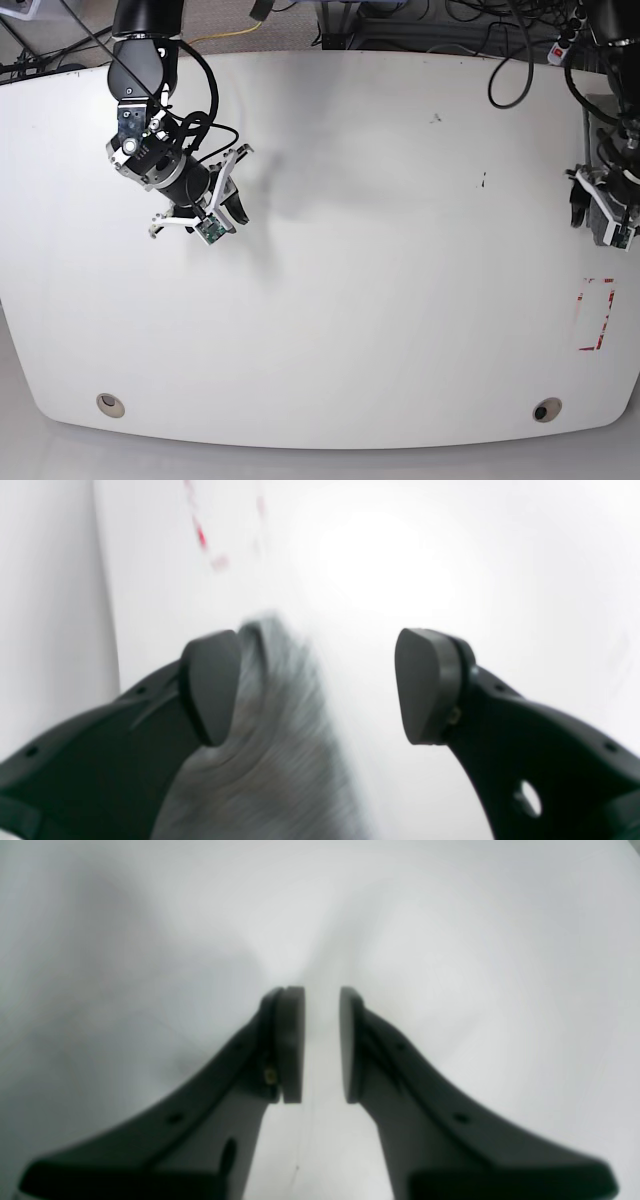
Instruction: Fold the T-shirt properly
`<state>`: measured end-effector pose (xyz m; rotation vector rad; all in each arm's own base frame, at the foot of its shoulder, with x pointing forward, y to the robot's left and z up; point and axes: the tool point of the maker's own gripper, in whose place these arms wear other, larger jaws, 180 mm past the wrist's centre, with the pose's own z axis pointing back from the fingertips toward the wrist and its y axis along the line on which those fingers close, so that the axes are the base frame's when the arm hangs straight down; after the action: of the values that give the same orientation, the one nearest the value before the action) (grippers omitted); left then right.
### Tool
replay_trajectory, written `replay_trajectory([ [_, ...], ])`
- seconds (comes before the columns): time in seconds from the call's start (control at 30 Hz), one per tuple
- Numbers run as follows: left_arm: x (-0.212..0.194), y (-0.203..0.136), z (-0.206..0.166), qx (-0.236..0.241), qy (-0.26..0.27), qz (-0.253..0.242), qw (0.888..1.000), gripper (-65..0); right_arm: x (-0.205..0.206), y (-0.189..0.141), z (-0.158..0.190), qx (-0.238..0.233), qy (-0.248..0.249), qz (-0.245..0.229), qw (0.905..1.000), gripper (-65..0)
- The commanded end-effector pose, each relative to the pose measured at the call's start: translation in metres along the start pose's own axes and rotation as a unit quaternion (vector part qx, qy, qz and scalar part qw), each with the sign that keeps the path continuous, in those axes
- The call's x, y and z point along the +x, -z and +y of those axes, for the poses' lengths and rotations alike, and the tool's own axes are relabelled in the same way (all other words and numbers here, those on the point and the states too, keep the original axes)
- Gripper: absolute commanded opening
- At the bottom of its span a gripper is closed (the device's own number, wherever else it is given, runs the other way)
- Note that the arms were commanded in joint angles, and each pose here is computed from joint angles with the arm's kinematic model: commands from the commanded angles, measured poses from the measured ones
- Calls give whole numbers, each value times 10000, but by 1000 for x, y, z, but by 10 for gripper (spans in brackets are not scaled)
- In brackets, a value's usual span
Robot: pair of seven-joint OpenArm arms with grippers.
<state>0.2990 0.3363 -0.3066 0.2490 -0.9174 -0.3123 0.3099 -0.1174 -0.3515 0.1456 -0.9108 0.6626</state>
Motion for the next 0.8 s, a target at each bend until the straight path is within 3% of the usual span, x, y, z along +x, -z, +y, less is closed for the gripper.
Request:
replay_trajectory([
  [0.0, 32, -7, -4, 293, -408, -801, 9955, -192, 1, 2, -15, -179, 161, -409, 9989, -541],
  [0.17, 42, -17, -37, 413, -1137, -1723, 9776, -192, -20, 4, -24, -338, 564, -907, 9937, -541],
  [0.3, 32, -19, -78, 466, -1006, -1910, 9753, -193, -43, -6, -33, -538, 922, -1074, 9885, -541],
  [0.53, -17, -39, -143, 351, -1078, -1416, 9834, -194, -84, -32, -19, -664, 1208, -924, 9861, -541],
  [0.77, -63, -96, -192, -24, -1332, -685, 9887, -197, -125, -77, 9, -666, 1786, -690, 9792, -541],
])
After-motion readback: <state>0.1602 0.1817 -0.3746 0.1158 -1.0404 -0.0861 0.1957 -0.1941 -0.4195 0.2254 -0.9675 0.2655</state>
